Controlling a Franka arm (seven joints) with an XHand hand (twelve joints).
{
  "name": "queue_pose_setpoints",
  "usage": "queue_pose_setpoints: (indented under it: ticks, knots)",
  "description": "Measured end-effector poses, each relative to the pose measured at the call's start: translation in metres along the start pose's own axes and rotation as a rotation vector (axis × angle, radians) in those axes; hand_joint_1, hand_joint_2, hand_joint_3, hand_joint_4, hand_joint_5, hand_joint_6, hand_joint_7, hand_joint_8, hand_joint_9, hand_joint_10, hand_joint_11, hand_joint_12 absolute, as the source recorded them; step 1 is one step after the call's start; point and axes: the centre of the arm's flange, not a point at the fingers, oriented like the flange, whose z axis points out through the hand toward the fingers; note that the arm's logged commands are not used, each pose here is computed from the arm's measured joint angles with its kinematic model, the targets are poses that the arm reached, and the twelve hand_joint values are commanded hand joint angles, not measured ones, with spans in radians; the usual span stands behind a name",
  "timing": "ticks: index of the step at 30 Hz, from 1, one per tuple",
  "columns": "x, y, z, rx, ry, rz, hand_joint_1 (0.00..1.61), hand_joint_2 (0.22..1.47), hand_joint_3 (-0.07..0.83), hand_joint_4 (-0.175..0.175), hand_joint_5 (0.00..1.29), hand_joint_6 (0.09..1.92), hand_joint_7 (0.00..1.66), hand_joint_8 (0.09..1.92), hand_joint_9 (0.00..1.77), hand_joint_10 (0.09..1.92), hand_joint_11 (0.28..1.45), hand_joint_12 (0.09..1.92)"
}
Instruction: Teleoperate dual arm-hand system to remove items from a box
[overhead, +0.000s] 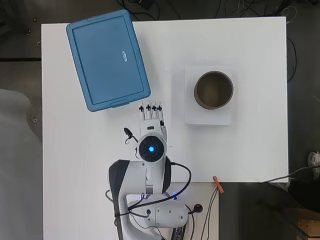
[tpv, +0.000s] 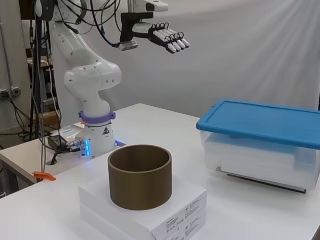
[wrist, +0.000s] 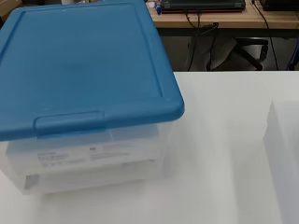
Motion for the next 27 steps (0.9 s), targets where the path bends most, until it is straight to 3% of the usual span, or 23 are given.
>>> queue_pose_setpoints:
  ticks: [7, 11, 15, 18, 23, 27]
  knots:
    - [-0.019, -0.043, 0.041, -0.01, 0.029, -0.046, 0.27, 0.93, -0.012, -0.008, 0.3, 0.09, 0.32, 0.09, 0.37, 0.09, 0.43, 0.09]
    - [0.024, -0.058, 0.056, -0.01, -0.001, -0.131, 0.27, 0.92, -0.011, -0.024, 0.22, 0.09, 0.31, 0.09, 0.37, 0.09, 0.44, 0.09]
    - [0.072, -0.07, 0.069, 0.005, -0.053, -0.178, 0.27, 0.91, -0.007, -0.015, 0.17, 0.09, 0.28, 0.09, 0.35, 0.09, 0.43, 0.09]
    - [0.087, -0.045, 0.082, 0.028, -0.065, -0.175, 0.31, 0.9, -0.009, -0.004, 0.17, 0.09, 0.26, 0.09, 0.33, 0.09, 0.43, 0.09]
    - [0.101, 0.024, 0.126, 0.061, -0.135, -0.2, 0.43, 0.78, -0.021, 0.009, 0.09, 0.09, 0.16, 0.09, 0.29, 0.09, 0.42, 0.09]
    - [0.11, 0.064, 0.153, 0.006, -0.172, -0.321, 0.49, 0.74, -0.029, 0.015, 0.1, 0.09, 0.15, 0.09, 0.29, 0.09, 0.42, 0.09]
